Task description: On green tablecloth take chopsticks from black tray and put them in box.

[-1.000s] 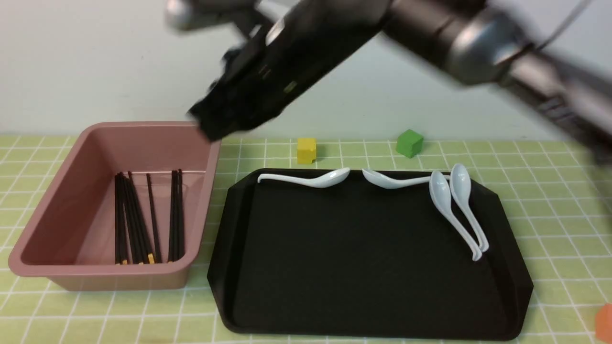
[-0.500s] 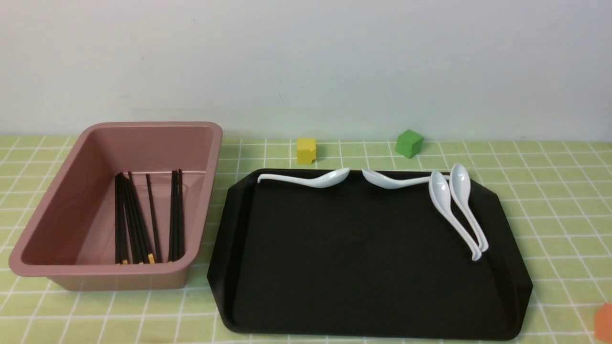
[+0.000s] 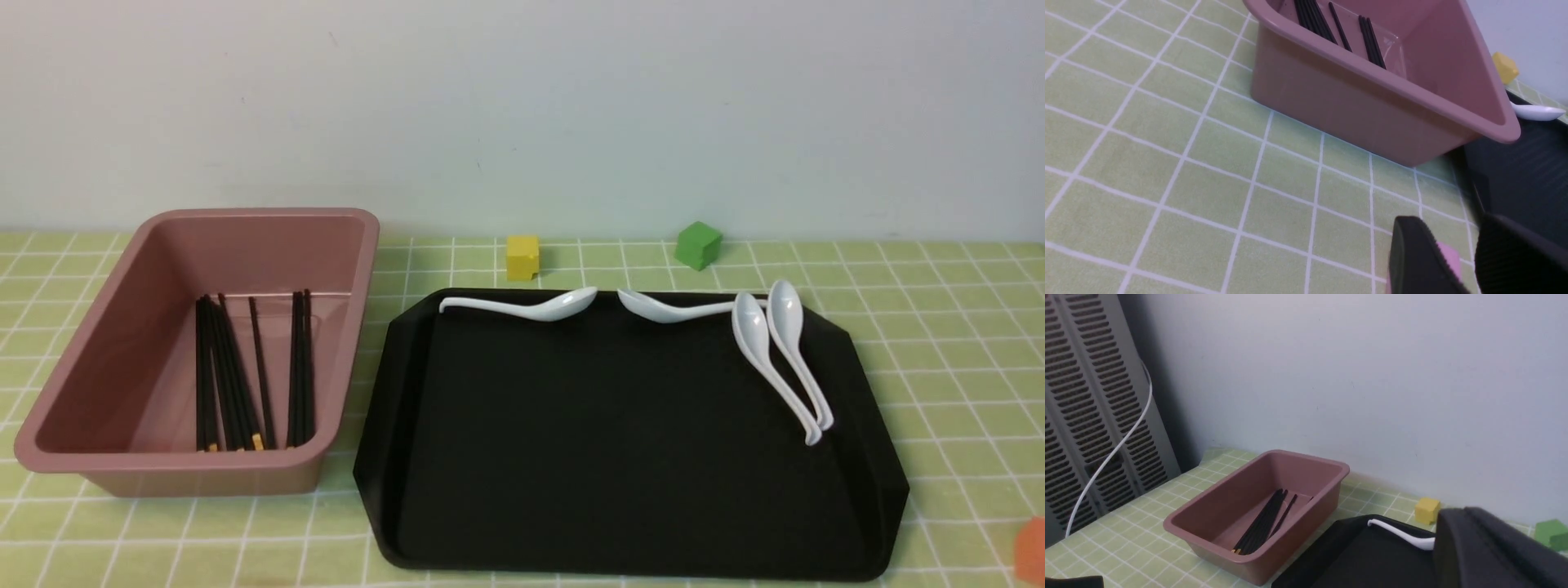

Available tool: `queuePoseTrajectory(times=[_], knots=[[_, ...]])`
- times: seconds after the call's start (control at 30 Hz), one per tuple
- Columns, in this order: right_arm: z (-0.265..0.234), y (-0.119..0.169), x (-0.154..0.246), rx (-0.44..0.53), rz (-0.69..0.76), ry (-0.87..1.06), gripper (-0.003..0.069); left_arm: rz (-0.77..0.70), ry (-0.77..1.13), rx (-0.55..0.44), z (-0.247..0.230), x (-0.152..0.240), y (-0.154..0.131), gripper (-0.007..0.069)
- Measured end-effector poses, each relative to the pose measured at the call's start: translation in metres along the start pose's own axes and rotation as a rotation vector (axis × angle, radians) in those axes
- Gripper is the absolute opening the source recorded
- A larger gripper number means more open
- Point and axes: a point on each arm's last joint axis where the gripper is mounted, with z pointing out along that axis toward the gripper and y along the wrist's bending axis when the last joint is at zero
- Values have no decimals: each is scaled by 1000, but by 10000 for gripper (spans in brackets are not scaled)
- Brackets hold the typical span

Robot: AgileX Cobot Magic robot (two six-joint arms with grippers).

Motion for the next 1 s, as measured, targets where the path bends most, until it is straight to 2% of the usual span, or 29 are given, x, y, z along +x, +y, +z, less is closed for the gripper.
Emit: queuePoseTrajectory(times=[1.0], knots=[[0,-3,7,14,-22,-44,19,0,0,0,0,0,0,239]])
